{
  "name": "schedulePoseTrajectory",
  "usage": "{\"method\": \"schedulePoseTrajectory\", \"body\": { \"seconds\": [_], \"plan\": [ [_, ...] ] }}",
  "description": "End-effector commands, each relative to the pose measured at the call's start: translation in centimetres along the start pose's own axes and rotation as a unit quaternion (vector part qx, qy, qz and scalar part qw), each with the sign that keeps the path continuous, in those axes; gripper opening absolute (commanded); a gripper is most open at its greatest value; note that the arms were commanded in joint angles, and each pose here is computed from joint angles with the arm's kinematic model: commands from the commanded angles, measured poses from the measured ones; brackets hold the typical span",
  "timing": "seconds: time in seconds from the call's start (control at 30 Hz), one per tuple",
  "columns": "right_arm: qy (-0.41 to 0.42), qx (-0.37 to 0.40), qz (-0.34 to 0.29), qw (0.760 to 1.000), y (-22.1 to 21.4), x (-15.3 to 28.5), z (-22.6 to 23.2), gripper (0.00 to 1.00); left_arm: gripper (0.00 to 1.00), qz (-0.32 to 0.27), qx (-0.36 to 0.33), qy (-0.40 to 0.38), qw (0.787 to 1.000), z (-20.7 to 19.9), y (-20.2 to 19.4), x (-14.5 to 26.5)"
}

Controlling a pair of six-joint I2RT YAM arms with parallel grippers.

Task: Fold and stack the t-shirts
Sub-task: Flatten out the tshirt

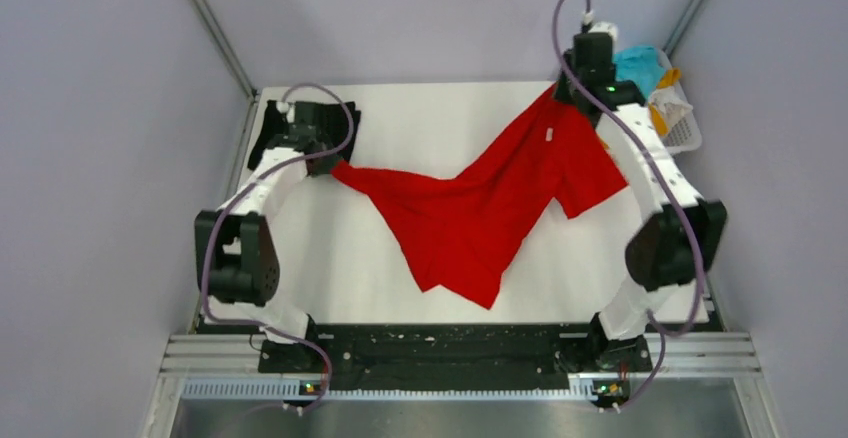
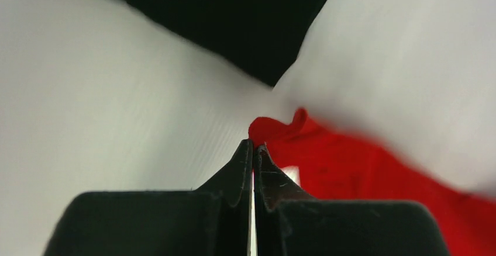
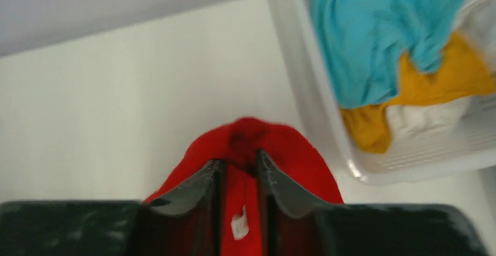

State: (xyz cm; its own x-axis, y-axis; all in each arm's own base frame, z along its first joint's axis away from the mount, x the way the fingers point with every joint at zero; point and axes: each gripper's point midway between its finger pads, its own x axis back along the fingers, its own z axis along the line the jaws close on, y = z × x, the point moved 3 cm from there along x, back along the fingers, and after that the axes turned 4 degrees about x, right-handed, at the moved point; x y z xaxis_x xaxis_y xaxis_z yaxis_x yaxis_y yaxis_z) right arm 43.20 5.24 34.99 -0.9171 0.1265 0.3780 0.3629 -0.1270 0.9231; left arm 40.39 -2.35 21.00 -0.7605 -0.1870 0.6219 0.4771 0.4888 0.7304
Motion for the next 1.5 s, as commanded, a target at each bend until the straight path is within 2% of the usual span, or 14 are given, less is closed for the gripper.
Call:
{"method": "schedulePoseTrajectory", "body": {
  "seconds": [0.0,0.13,0.2,0.3,0.37,0.43,0.57,0.73,1.03,1.17,1.27,1.37,1.43,1.47],
  "plan": [
    [0.043,0.012,0.12,0.992,-7.4,-6.1,2.6,0.49,0.0,0.156,0.022,0.02,0.987,1.4,-7.4,-2.3],
    [0.026,0.059,0.129,0.99,-8.8,-4.9,3.8,0.98,0.0,0.176,0.039,0.033,0.983,2.4,-9.4,-4.0],
    [0.033,0.093,0.134,0.986,-10.0,-2.9,5.0,0.99,0.0,0.175,0.045,0.029,0.983,2.4,-9.6,-4.3],
    [0.098,0.107,0.168,0.975,-13.8,1.2,7.3,0.99,0.0,0.17,0.048,0.03,0.984,2.4,-9.4,-4.6],
    [0.175,0.128,0.207,0.954,-18.5,5.0,9.5,0.99,0.0,0.168,0.048,0.033,0.984,2.5,-9.3,-4.7],
    [0.216,0.147,0.241,0.935,-22.4,8.5,10.4,0.98,0.0,0.166,0.048,0.036,0.984,2.7,-9.2,-4.6],
    [0.26,0.185,0.316,0.893,-29.3,15.2,11.1,0.95,0.0,0.164,0.049,0.036,0.985,3.1,-9.4,-4.4],
    [0.246,0.217,0.367,0.87,-34.6,19.8,11.3,0.9,0.0,0.167,0.053,0.035,0.984,3.4,-9.9,-3.9],
    [0.189,0.246,0.396,0.864,-40.2,18.3,10.9,0.74,0.0,0.166,0.05,0.041,0.984,4.1,-10.4,-3.4],
    [0.164,0.256,0.411,0.86,-41.4,18.0,10.2,0.67,0.0,0.167,0.049,0.046,0.984,4.4,-10.7,-3.6],
    [0.138,0.264,0.414,0.86,-41.9,17.9,9.3,0.55,0.0,0.165,0.048,0.049,0.984,4.5,-10.7,-3.6],
    [0.106,0.279,0.419,0.858,-42.4,17.8,8.0,0.51,0.0,0.164,0.047,0.051,0.984,4.6,-10.7,-3.7],
    [0.094,0.281,0.425,0.855,-42.9,17.7,7.5,0.41,0.0,0.162,0.048,0.051,0.984,4.6,-10.6,-3.7],
    [0.088,0.278,0.424,0.857,-42.9,17.7,7.4,0.32,0.0,0.163,0.048,0.052,0.984,4.7,-10.7,-3.7]
  ]
}}
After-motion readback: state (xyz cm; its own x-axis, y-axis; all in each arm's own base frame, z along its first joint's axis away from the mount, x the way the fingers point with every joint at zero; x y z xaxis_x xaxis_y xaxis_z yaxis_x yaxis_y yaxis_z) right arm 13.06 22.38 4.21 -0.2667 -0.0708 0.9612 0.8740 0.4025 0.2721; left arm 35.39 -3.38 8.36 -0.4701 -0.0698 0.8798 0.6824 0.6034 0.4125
